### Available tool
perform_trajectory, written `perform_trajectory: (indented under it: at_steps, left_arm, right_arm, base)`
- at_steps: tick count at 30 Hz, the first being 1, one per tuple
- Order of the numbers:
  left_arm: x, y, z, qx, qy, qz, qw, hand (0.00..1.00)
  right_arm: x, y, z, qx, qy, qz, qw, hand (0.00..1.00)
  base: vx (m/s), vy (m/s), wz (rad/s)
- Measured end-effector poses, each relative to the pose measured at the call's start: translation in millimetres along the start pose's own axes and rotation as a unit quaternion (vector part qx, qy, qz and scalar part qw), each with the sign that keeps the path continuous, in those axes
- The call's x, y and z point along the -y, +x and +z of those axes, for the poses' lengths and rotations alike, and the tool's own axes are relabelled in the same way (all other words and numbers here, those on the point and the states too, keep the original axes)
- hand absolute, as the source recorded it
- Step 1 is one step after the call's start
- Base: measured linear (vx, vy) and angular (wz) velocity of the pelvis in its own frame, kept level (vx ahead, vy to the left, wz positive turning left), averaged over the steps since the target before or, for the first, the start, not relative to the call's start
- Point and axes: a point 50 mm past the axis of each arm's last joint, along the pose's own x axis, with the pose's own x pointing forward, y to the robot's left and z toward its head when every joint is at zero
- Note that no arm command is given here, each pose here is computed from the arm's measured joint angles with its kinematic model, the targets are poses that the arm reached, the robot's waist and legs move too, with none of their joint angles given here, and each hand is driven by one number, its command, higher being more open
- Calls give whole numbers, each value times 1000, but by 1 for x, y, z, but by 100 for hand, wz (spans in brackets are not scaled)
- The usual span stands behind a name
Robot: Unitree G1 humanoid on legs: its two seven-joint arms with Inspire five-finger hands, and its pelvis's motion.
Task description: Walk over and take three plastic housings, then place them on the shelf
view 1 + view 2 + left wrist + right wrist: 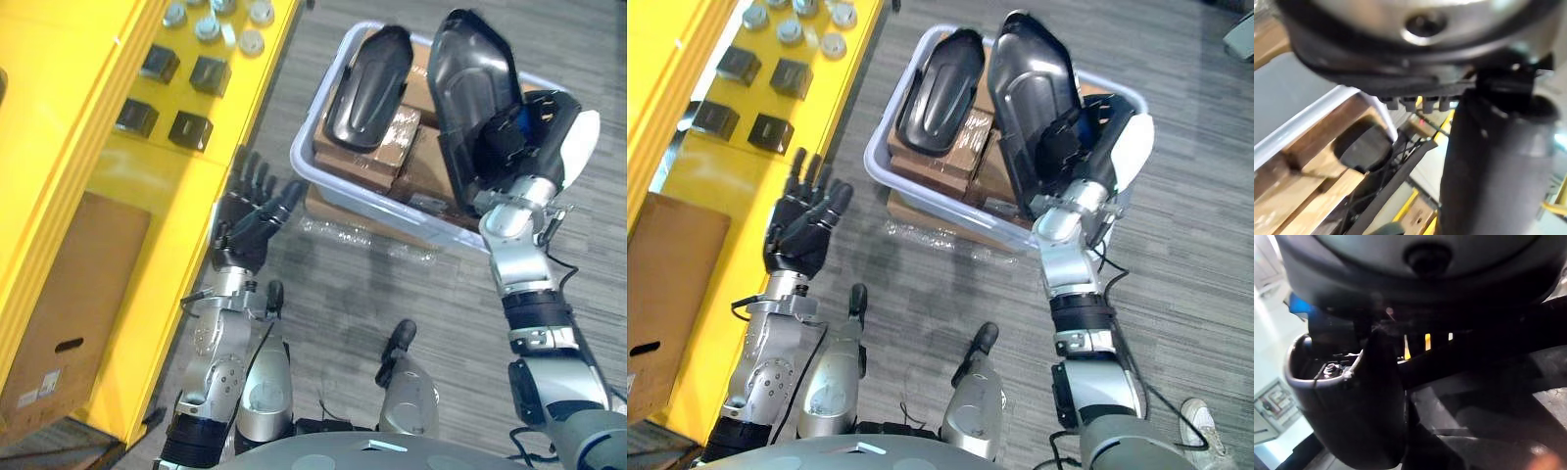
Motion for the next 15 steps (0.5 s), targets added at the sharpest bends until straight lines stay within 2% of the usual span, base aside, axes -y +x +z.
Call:
perform_trajectory:
  at_steps: [4,8,12,15]
  left_arm:
    - [6,8,-35,-121,-9,-19,992,100]
    - [-6,17,-62,-206,-10,20,978,100]
    - [-5,20,-68,-222,-25,23,975,100]
    - [-1,28,-71,-227,-17,18,974,100]
  right_arm:
    - [-16,-30,-17,-20,-19,40,999,0]
    - [-24,-48,-19,13,-34,68,997,0]
    - [-24,-56,-22,25,-26,77,996,0]
    - [-35,-77,-22,37,-18,110,993,0]
  base:
    - [18,-40,-26]
    - [35,-66,-18]
    - [28,-30,-4]
    - [21,-14,-1]
